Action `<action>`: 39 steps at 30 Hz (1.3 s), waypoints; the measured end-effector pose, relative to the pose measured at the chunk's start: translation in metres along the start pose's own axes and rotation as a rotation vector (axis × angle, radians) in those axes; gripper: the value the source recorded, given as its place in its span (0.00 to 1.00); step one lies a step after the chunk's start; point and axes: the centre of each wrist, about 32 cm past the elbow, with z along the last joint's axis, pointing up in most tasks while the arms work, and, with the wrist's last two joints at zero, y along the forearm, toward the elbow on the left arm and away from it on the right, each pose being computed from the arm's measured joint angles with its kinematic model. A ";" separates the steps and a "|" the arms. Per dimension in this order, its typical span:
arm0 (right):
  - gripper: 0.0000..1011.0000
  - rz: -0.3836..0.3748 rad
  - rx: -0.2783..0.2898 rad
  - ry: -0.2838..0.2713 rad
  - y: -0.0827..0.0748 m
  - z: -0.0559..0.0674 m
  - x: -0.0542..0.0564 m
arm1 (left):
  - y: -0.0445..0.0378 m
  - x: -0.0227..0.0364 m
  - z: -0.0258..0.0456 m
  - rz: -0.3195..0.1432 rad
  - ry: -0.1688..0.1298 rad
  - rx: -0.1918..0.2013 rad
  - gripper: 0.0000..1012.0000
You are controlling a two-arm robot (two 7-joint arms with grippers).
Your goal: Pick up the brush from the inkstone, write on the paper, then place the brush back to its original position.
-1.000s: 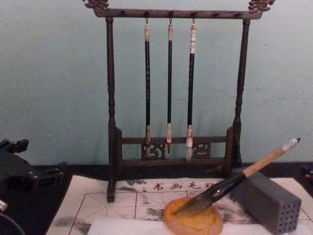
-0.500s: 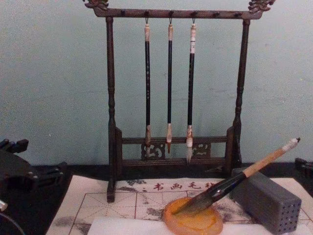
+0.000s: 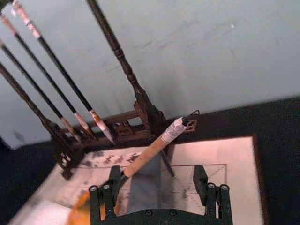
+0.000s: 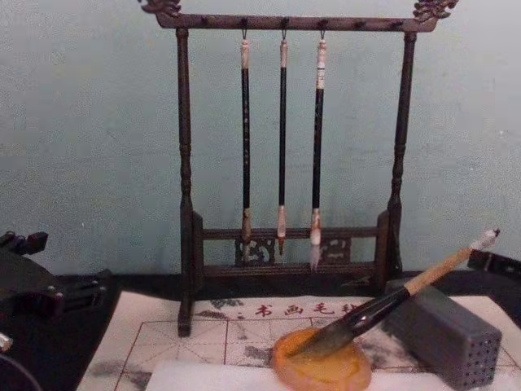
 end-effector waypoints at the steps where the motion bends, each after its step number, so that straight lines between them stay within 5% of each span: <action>1: 0.99 0.005 -0.001 0.046 0.002 0.000 0.000 | 0.0000 0.0000 0.0000 0.000 0.000 0.000 0.99; 7: 0.99 0.021 -0.003 0.210 0.011 0.000 0.001 | 0.0000 0.0000 0.0000 0.000 0.000 0.000 0.99; 13: 0.99 0.025 -0.007 0.318 0.021 0.001 0.000 | 0.0000 0.0000 0.0000 0.000 0.000 0.000 0.99; 29: 0.99 -0.013 0.005 0.466 0.046 -0.001 -0.009 | 0.0000 0.0000 0.0000 0.000 0.000 0.000 0.99; 39: 0.99 -0.026 0.024 0.508 0.054 -0.001 -0.014 | 0.0000 0.0000 0.0000 0.000 0.000 0.000 0.99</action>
